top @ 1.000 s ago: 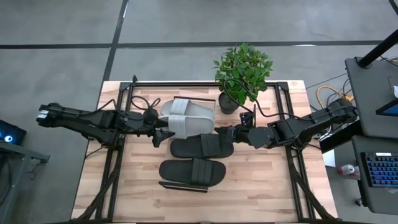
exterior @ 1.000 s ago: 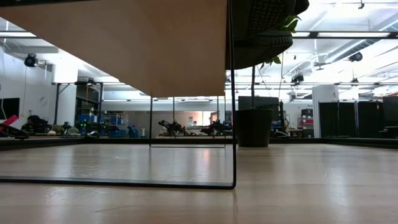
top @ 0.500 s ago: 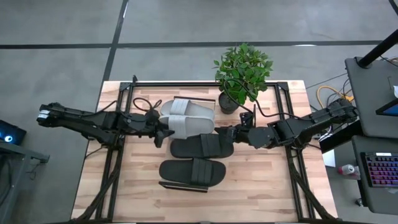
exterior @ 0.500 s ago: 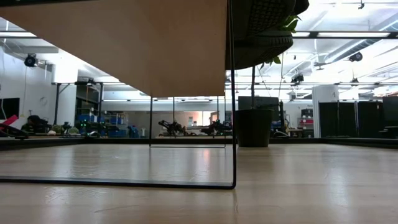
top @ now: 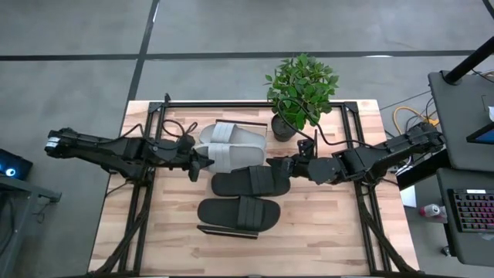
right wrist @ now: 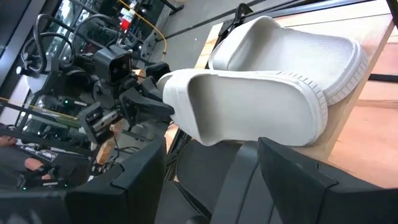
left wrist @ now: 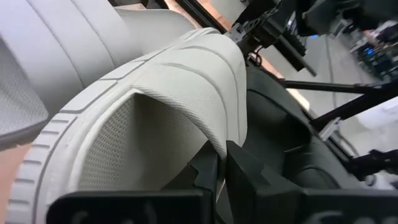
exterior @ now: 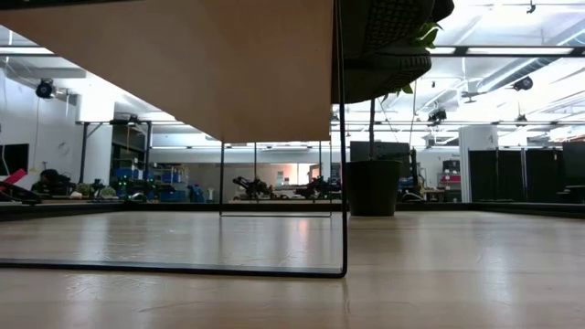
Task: Pick and place slides into the shelf
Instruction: Adjust the bottom gray slipper
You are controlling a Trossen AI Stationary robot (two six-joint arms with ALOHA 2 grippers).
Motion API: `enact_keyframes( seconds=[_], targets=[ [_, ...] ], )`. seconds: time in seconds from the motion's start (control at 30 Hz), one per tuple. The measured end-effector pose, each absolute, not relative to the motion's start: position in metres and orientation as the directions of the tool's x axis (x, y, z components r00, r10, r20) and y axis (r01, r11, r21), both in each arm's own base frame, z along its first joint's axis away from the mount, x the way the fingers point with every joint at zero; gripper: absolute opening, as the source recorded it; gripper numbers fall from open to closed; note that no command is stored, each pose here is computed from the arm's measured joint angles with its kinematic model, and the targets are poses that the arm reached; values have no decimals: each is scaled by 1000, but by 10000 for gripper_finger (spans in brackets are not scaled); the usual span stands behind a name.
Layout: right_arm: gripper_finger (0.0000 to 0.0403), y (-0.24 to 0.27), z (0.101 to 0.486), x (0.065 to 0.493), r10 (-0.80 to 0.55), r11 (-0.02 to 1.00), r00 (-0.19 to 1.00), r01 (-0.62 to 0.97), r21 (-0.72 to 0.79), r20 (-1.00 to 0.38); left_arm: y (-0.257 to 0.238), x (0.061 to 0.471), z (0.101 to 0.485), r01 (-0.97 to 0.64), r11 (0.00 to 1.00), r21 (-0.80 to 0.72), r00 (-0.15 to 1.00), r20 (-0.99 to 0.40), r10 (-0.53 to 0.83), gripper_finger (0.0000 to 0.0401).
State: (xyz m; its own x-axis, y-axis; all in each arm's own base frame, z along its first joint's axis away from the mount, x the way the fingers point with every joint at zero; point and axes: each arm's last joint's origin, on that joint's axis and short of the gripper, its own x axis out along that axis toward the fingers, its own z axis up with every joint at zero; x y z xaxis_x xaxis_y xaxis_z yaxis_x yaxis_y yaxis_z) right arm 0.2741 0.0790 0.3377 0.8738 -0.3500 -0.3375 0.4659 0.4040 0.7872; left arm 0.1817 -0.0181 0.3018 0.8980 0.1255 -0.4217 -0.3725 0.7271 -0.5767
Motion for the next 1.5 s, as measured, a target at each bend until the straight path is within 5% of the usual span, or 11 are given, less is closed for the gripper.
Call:
enact_keyframes(
  seconds=[0.4, 1.5],
  targets=[
    [241, 79, 338, 274, -350, 404, 874, 466, 787, -337, -19, 170, 307, -360, 572, -737, 910, -414, 40, 1],
    [242, 79, 338, 274, -350, 405, 874, 465, 787, -337, -16, 158, 302, -450, 368, -814, 872, -490, -19, 0]
  ],
)
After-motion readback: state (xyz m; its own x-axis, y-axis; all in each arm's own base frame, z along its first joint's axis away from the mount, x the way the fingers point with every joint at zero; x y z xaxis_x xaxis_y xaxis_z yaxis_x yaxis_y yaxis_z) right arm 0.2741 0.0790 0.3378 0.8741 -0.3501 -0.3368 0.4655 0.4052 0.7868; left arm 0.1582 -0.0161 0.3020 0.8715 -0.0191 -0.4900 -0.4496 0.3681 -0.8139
